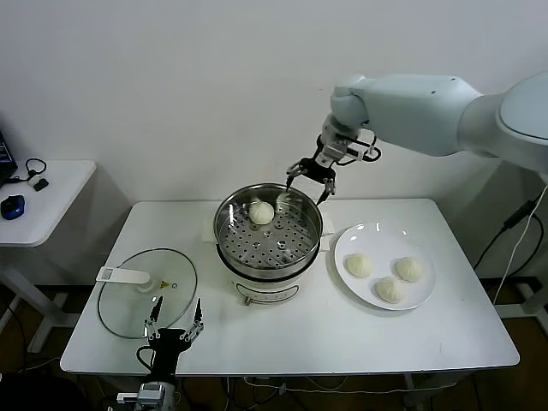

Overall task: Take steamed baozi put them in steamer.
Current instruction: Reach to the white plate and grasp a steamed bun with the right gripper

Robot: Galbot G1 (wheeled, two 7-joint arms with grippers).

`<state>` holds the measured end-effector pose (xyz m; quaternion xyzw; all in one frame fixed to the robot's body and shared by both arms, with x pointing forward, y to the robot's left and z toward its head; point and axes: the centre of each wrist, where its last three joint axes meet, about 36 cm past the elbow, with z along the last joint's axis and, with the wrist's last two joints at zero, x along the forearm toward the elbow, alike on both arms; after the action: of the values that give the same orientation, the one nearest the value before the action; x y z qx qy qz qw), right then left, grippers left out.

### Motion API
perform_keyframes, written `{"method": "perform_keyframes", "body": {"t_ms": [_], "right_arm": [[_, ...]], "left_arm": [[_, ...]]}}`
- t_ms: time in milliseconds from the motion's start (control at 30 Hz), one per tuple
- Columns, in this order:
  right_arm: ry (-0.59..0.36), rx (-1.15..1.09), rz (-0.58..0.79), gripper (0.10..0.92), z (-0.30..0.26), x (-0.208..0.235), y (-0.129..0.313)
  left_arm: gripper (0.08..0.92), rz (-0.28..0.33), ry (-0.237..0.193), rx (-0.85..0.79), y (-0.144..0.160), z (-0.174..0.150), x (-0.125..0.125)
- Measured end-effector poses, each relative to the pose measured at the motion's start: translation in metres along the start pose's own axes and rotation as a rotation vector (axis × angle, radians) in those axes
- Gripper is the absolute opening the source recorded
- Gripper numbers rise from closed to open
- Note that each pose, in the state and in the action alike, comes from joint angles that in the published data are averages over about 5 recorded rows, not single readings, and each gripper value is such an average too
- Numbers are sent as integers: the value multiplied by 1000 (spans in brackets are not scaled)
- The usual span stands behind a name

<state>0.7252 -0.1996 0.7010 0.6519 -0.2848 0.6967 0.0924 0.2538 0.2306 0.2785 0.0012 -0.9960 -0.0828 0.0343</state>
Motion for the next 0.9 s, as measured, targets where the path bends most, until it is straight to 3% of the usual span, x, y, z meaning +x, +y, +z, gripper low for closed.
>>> {"method": "perform_keyframes", "body": {"t_ms": [267, 600, 900], "right_arm": [[94, -327, -30, 823, -1, 8, 53], [122, -748, -38, 823, -9, -17, 108], [129, -941, -77, 823, -10, -50, 129]], "left_arm": [[823, 2, 1, 2, -1, 1, 1], [823, 10, 3, 4, -5, 1, 1], [823, 18, 2, -5, -7, 0, 3]]}}
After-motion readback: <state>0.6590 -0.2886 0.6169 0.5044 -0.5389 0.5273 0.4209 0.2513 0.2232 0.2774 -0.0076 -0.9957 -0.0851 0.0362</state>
